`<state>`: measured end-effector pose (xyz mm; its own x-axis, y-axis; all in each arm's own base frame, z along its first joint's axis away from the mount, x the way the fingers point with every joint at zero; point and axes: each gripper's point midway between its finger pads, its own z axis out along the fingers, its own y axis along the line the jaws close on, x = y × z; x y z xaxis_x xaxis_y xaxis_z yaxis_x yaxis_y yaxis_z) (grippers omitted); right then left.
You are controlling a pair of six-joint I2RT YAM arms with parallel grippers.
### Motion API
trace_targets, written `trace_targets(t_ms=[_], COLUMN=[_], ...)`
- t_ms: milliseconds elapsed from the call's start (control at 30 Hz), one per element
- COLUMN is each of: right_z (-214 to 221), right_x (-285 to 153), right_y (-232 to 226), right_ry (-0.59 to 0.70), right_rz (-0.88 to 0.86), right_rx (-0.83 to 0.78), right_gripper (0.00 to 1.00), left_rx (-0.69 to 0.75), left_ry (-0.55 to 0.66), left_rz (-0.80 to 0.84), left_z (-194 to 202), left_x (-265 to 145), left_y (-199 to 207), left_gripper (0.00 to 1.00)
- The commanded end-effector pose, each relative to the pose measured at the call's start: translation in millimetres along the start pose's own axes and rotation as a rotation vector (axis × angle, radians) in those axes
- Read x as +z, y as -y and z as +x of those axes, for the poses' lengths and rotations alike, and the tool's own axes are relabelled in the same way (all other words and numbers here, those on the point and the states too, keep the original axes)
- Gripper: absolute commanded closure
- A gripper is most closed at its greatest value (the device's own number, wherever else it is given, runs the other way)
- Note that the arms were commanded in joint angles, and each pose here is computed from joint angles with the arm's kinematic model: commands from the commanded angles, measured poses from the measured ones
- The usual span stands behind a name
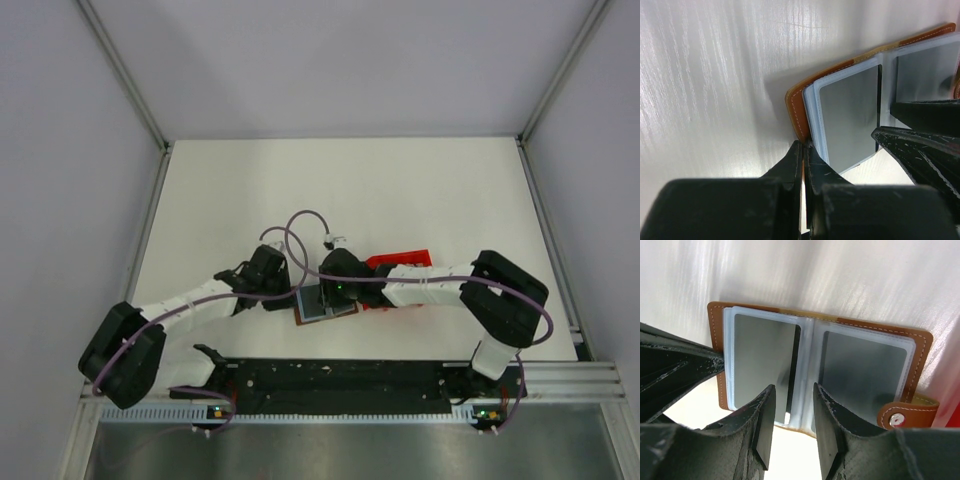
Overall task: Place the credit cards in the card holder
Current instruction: Insert the credit card into the card holder, then close the card holder at the center of the board.
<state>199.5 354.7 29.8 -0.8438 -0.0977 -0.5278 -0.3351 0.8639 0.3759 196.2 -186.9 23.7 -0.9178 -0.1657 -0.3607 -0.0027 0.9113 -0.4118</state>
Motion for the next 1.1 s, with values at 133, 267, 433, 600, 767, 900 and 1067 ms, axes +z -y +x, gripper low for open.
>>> trace_targets(t_ms=[133,267,433,600,767,900,1067], right_z=[-1.0,-14.6,-38.4,-44.1,-39.8,-33.6,-28.1], right_x=[-9.9,-20.0,-44.6,-55.4,-54.4,-50.1,-44.2], right_y=[27.4,9.2,2.5,20.0,23.9,22.9,17.8], right_ry=[0.010,0.035,0.126,0.165,0.141,0.111,0.077], right_rz=[0.148,0.074,0.037,0.085,0.105,0.098,0.088], right_rx=[0.016,0.003,0.032,0.040,0.021,0.004,-0.007], right_gripper=[0.63,0.63,0.63,0.63,0.63,0.62,0.61], left_rx=[0.030,0.035,0.058,0.092,0.102,0.106,0.106], left_ry=[0.003,0.014,-0.006,-0.022,-0.022,-0.004,-0.006], left_rz=[-0.061,-0.062,-0.091,-0.113,-0.113,-0.146,-0.134], left_z=[2.2,-2.0,-2.0,-4.2,-9.4,-14.2,-14.2], left_x=[-7.6,-12.4,-20.1,-30.4,-40.5,-40.5,-39.9], left_y=[-13.4,-11.2,-14.2,-14.2,-9.5,-14.0,-11.6], left_gripper=[1.00,1.00,1.00,1.00,1.00,1.00,1.00])
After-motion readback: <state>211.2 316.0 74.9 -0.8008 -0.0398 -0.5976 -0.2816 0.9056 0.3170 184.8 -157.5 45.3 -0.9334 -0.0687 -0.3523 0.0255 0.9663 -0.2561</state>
